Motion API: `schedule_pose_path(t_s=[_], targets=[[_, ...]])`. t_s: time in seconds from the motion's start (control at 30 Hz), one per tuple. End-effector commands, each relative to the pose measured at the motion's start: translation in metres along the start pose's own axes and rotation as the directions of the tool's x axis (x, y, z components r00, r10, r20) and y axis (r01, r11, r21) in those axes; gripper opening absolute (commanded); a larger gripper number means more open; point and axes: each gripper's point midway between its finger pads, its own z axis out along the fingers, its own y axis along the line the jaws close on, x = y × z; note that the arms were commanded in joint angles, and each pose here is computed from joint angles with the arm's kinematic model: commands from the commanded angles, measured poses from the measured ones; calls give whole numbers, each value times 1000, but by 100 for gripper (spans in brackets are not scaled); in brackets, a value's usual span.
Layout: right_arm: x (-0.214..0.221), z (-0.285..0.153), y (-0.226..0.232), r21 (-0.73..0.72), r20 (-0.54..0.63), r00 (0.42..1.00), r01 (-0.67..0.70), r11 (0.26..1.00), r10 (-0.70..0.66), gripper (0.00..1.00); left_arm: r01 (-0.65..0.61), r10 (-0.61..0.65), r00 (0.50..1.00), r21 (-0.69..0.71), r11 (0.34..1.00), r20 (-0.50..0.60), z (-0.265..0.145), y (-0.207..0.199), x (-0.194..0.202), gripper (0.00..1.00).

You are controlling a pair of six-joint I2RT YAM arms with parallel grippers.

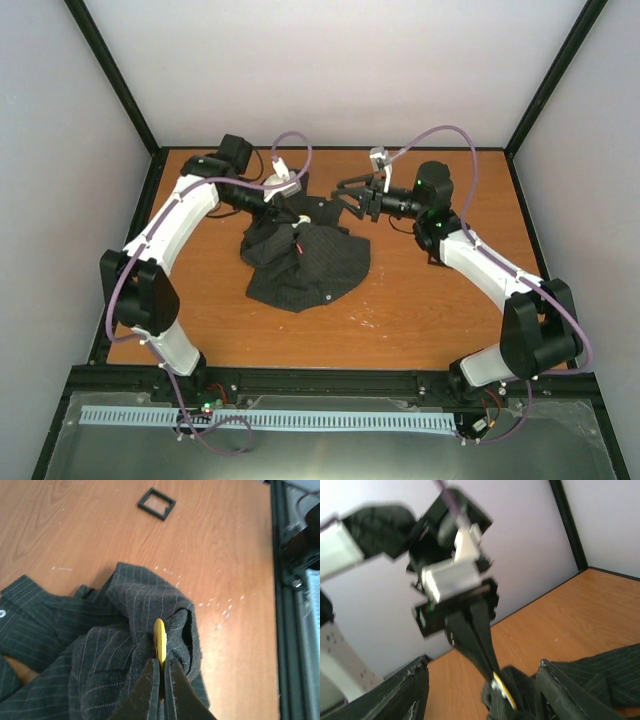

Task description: Remove the brooch from the garment

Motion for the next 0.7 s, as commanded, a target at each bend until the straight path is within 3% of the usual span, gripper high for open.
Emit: schedule_pose_path(t_s=[0.0, 0.2, 0.43, 0.67], targets=[[35, -8, 16, -83, -84, 977, 187, 979, -194, 56, 148, -156, 987, 167, 975, 37, -22, -33, -28, 1], [64, 1, 25, -153, -148, 937, 295, 943, -317, 54, 122, -130, 991, 176, 977, 33, -22, -43, -19, 1], [82, 22, 15, -180, -238, 916, 286, 941, -324, 53, 105, -113, 993, 161, 981, 44, -23, -41, -22, 1], [68, 24, 20, -144, -131, 968, 194, 970, -214, 51, 37, -51, 979, 72, 997, 195, -43, -39, -58, 1]])
